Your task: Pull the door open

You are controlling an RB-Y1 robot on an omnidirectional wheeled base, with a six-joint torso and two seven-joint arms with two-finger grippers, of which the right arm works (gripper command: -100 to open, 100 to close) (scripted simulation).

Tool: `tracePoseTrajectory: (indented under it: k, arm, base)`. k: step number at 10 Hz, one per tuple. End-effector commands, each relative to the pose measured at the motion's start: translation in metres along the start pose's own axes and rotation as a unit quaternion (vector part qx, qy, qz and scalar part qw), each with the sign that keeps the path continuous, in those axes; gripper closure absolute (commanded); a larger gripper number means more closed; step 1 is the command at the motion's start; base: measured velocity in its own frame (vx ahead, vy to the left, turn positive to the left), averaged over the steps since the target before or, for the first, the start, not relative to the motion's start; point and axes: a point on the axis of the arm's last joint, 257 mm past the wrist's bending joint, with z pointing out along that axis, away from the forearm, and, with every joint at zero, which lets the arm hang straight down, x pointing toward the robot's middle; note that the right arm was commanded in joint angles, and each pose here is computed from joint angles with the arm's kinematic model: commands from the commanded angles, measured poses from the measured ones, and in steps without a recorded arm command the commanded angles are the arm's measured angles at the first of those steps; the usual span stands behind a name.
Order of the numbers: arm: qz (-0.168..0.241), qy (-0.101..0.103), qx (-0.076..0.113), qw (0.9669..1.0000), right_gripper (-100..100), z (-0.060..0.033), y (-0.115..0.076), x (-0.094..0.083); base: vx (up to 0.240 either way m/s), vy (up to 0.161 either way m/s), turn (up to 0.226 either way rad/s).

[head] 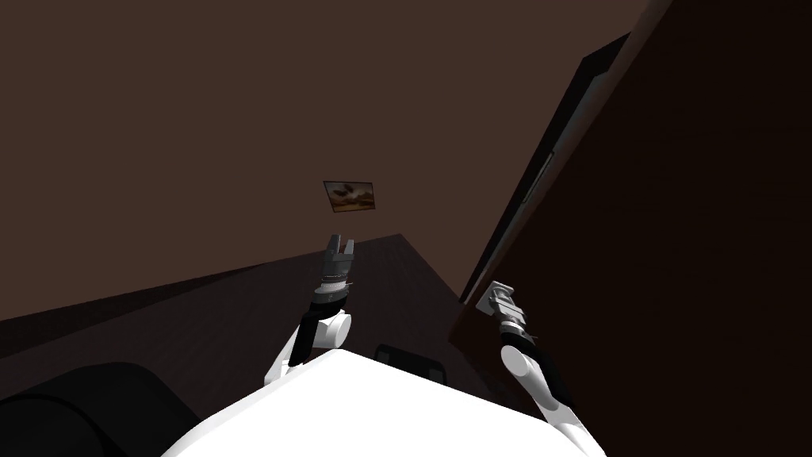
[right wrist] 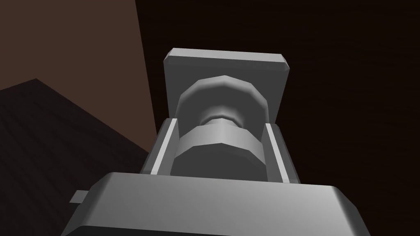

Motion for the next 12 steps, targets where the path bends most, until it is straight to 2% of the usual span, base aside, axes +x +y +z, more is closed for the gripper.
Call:
tracePoseTrajectory:
  k: [1, 7, 8, 12]
  arm:
    - [0.001, -0.002, 0.009, 1.0, 100, -0.0037, -0.003, -0.002]
    - [0.002, 0.0, 0.036, 0.9993, 100, -0.011, -0.013, 0.0]
    - [0.002, -0.002, 0.034, 0.9994, 100, -0.0108, -0.011, -0.002]
    - [0.002, -0.002, 0.051, 0.9987, 100, -0.0168, -0.016, -0.002]
  base:
    - [-0.241, -0.036, 0.148]
    - [-0.214, -0.032, 0.118]
    - [-0.083, -0.014, 0.033]
    - [-0.174, -0.031, 0.111]
